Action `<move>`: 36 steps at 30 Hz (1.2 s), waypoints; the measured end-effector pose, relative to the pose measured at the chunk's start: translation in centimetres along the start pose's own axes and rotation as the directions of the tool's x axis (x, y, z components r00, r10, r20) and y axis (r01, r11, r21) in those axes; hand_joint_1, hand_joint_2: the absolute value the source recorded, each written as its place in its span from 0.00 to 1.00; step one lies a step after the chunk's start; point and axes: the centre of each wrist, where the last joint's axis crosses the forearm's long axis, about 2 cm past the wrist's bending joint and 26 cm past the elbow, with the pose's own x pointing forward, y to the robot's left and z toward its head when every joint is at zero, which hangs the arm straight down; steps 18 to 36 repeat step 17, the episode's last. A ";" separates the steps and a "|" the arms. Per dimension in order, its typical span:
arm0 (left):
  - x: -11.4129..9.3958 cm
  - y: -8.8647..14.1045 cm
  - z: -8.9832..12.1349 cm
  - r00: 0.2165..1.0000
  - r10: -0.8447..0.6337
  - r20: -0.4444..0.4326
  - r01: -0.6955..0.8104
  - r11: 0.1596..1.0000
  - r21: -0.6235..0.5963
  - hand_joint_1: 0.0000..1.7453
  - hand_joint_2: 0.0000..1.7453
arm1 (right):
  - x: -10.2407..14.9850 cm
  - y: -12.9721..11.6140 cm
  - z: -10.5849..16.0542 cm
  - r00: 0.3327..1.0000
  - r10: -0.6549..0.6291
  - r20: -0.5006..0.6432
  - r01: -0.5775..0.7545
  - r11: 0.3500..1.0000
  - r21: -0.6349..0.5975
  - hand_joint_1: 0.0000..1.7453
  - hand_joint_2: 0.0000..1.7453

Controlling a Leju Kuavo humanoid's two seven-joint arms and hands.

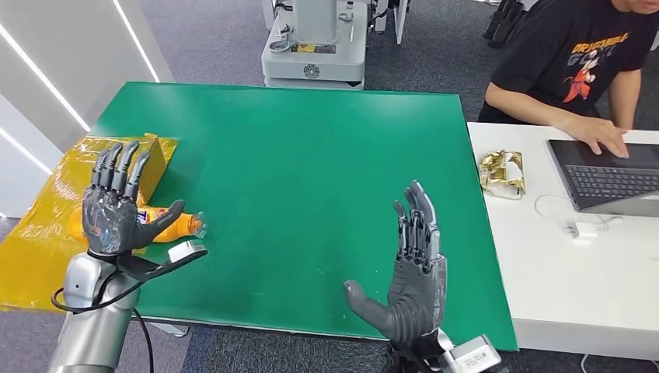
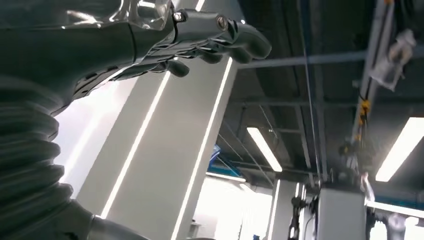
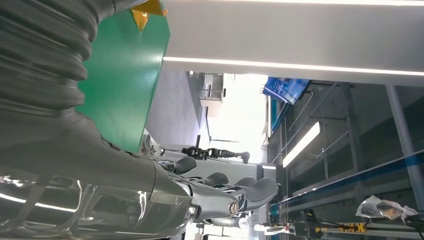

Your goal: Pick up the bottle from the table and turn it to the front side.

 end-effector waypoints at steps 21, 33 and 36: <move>18.1 -3.7 -4.2 -0.208 0.977 -0.045 -0.796 -0.142 0.589 0.00 1.00 | 0.3 -0.3 1.0 0.995 0.102 0.008 -0.102 0.995 -0.015 0.00 1.00; 18.1 -3.7 -4.2 -0.208 0.977 -0.045 -0.796 -0.142 0.589 0.00 1.00 | 0.3 -0.3 1.0 0.995 0.102 0.008 -0.102 0.995 -0.015 0.00 1.00; 18.1 -3.7 -4.2 -0.208 0.977 -0.045 -0.796 -0.142 0.589 0.00 1.00 | 0.3 -0.3 1.0 0.995 0.102 0.008 -0.102 0.995 -0.015 0.00 1.00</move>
